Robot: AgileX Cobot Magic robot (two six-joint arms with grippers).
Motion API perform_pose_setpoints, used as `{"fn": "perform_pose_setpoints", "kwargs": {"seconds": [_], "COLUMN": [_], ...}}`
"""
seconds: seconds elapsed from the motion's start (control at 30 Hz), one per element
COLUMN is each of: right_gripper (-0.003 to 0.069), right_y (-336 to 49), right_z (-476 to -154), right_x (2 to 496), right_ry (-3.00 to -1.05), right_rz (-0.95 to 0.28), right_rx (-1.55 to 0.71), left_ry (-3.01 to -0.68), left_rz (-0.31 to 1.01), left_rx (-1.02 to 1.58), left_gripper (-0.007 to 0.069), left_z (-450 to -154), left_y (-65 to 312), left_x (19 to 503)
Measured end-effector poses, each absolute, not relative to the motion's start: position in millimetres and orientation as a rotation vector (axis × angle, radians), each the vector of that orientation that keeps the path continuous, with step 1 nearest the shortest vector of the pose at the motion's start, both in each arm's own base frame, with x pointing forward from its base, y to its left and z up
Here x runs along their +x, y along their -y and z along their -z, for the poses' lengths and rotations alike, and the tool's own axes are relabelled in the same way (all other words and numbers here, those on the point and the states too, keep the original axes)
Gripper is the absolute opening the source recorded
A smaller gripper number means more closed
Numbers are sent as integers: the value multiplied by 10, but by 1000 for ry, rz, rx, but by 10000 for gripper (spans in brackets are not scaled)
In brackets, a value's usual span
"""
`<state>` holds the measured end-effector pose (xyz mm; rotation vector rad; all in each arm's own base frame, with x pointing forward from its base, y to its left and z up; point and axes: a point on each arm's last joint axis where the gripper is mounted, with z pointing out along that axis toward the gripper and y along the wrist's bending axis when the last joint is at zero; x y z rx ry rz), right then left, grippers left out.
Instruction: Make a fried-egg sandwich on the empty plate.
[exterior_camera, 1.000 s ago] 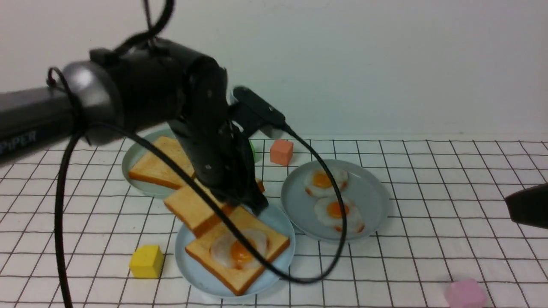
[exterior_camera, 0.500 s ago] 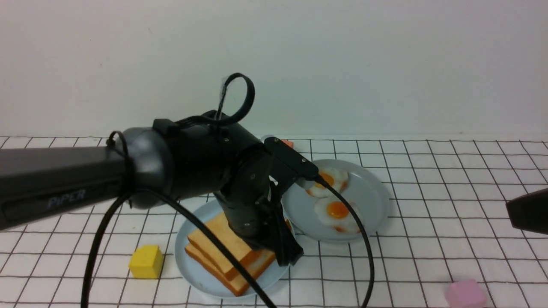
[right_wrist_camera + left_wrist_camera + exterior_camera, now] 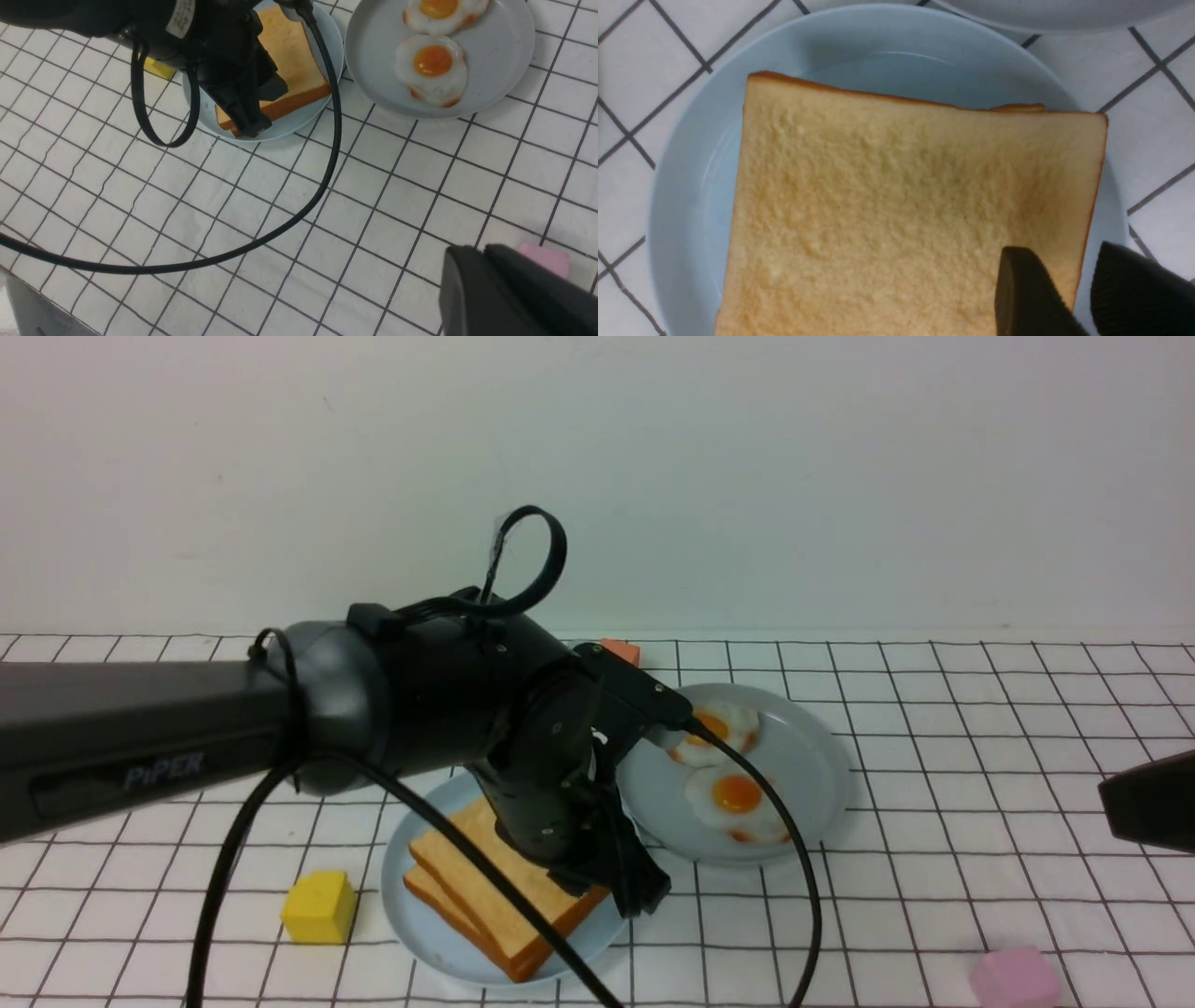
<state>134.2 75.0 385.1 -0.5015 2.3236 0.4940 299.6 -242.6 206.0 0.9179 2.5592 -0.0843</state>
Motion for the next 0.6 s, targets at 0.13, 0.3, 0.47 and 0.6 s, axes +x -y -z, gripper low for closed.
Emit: {"fn": "perform_pose_setpoints", "kwargs": {"seconds": [0.13,0.3,0.47,0.6], "right_gripper": [69,73,74,74], "right_y": [-750,-733,-680,-566], "right_z": [-3851,-3879,-3949,-4028], "right_x": [1342,1296,1165,903], "right_ry": [-2324,-2305,-2255,-2199], "right_rz": [-494,-495,-491,-465], "right_rx": [-502,-501,-501,-513], "left_ry": [-2570,-2565,-2431,-2145], "left_rz": [90,103,246,454], "left_rx": [892,845,748,626], "left_gripper": [284,265,122,-13], "left_z": [-2086,-2464,-3187,-3868], "left_y": [2417,2337,2135,1638], "left_x": [2985,2896,2604,1949]}}
